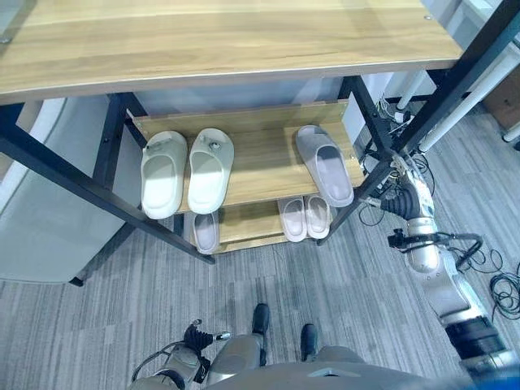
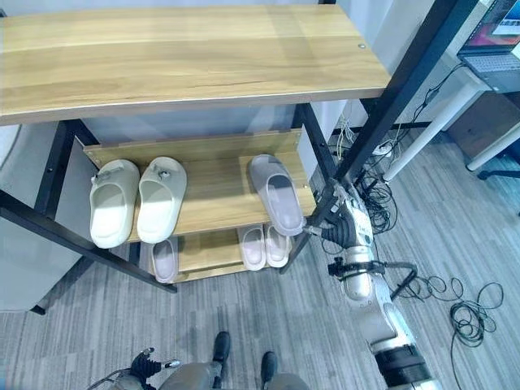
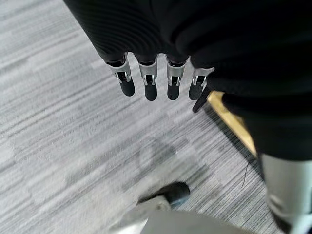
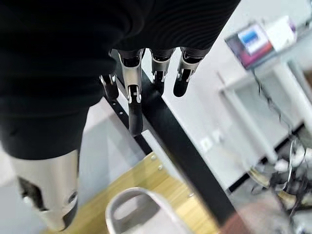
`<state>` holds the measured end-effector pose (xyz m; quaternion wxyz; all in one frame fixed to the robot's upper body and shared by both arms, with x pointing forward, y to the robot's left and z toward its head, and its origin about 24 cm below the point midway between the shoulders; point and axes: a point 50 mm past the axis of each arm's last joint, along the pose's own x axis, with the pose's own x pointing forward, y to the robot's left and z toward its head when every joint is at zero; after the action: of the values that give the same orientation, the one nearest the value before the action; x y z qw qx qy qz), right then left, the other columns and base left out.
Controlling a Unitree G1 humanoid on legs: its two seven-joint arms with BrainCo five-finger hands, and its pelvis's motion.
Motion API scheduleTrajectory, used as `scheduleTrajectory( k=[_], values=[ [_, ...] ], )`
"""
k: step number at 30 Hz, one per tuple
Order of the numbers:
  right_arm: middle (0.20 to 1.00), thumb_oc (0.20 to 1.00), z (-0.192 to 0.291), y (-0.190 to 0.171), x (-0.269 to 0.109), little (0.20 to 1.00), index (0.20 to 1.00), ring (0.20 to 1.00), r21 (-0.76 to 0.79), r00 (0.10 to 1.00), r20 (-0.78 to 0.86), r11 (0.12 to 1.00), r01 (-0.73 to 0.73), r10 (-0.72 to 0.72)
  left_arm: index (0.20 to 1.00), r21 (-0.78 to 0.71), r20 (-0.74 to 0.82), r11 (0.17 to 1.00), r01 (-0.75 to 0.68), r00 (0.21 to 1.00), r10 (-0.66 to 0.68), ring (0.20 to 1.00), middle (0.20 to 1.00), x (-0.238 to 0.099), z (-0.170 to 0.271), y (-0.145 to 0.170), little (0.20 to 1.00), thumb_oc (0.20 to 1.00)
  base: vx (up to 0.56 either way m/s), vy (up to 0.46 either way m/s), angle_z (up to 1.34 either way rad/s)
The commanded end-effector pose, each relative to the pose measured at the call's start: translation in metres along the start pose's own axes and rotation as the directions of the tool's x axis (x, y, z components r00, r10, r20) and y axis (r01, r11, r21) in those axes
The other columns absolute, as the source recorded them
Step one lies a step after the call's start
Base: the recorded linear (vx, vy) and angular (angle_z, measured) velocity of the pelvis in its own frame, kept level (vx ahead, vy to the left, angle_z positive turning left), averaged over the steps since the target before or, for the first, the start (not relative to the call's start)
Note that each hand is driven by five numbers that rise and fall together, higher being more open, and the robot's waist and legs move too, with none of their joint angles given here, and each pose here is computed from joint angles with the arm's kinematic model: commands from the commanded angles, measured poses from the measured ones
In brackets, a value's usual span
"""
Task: Arrange the slippers neatly on the shoe rack.
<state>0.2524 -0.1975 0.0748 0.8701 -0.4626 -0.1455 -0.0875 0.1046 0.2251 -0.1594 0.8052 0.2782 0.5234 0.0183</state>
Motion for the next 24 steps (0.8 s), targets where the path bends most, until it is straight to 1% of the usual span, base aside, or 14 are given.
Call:
scheduleTrajectory(
  k=[1, 5, 10, 13, 16, 17, 19, 22, 23, 24],
  values=[
    [1.000, 1.000, 0.050, 0.001, -0.004, 1.000, 1.000, 1.000, 0.043, 0.967, 0.253, 0.999, 0.025, -0.035, 1.000, 0.058, 0.007, 0.995, 0.075, 0.997, -0.076, 1.000, 1.000, -0.008, 0.000, -0.031, 1.000, 1.000, 0.00, 0.065, -0.19],
    [1.000, 1.000, 0.062, 0.009, -0.014, 1.000, 1.000, 1.000, 0.067, 0.950, 0.311, 0.996, -0.060, 0.036, 1.000, 0.045, 0.006, 0.996, 0.075, 0.997, -0.075, 1.000, 1.000, -0.008, 0.000, -0.032, 1.000, 1.000, 0.00, 0.050, -0.06],
    [1.000, 1.000, 0.079, 0.022, -0.015, 1.000, 1.000, 1.000, 0.093, 0.921, 0.375, 0.984, -0.150, 0.104, 1.000, 0.041, 0.013, 0.996, 0.074, 0.997, -0.075, 1.000, 1.000, -0.008, 0.002, -0.032, 1.000, 1.000, -0.01, 0.036, 0.01],
    [1.000, 1.000, 0.081, 0.038, -0.014, 1.000, 1.000, 1.000, 0.125, 0.915, 0.366, 0.965, -0.229, 0.170, 1.000, 0.045, -0.008, 0.995, 0.085, 0.996, -0.085, 1.000, 1.000, -0.009, -0.004, -0.033, 1.000, 1.000, 0.02, 0.040, 0.00],
    [1.000, 1.000, 0.080, 0.043, -0.007, 1.000, 1.000, 1.000, 0.121, 0.920, 0.352, 0.967, -0.224, 0.169, 1.000, 0.050, -0.015, 0.995, 0.089, 0.996, -0.089, 1.000, 1.000, -0.009, -0.007, -0.033, 1.000, 1.000, 0.05, 0.021, 0.06],
    [1.000, 1.000, 0.076, 0.045, 0.003, 1.000, 1.000, 1.000, 0.116, 0.929, 0.331, 0.970, -0.214, 0.165, 1.000, 0.060, -0.014, 0.994, 0.094, 0.996, -0.093, 1.000, 1.000, -0.010, -0.008, -0.033, 1.000, 1.000, 0.04, 0.010, 0.11],
    [1.000, 1.000, 0.055, 0.050, 0.027, 1.000, 1.000, 1.000, 0.072, 0.961, 0.230, 0.982, -0.174, 0.153, 1.000, 0.086, -0.012, 0.991, 0.104, 0.995, -0.103, 1.000, 1.000, -0.010, -0.011, -0.032, 1.000, 1.000, 0.07, 0.007, 0.06],
    [1.000, 1.000, 0.041, 0.047, 0.043, 1.000, 1.000, 1.000, 0.050, 0.982, 0.155, 0.992, -0.118, 0.109, 1.000, 0.099, -0.002, 0.990, 0.103, 0.995, -0.104, 1.000, 1.000, -0.010, -0.012, -0.031, 1.000, 1.000, 0.05, 0.000, 0.24],
    [1.000, 1.000, 0.028, 0.045, 0.057, 1.000, 1.000, 1.000, 0.059, 0.994, 0.075, 0.995, -0.085, 0.080, 1.000, 0.114, 0.003, 0.988, 0.106, 0.994, -0.107, 1.000, 1.000, -0.010, -0.013, -0.030, 1.000, 1.000, 0.04, -0.005, 0.39],
    [1.000, 1.000, 0.021, 0.047, 0.060, 1.000, 1.000, 1.000, 0.069, 0.996, 0.030, 0.994, -0.086, 0.084, 1.000, 0.120, 0.006, 0.987, 0.111, 0.994, -0.112, 1.000, 1.000, -0.010, -0.013, -0.030, 1.000, 1.000, 0.03, -0.006, 0.26]
  ],
)
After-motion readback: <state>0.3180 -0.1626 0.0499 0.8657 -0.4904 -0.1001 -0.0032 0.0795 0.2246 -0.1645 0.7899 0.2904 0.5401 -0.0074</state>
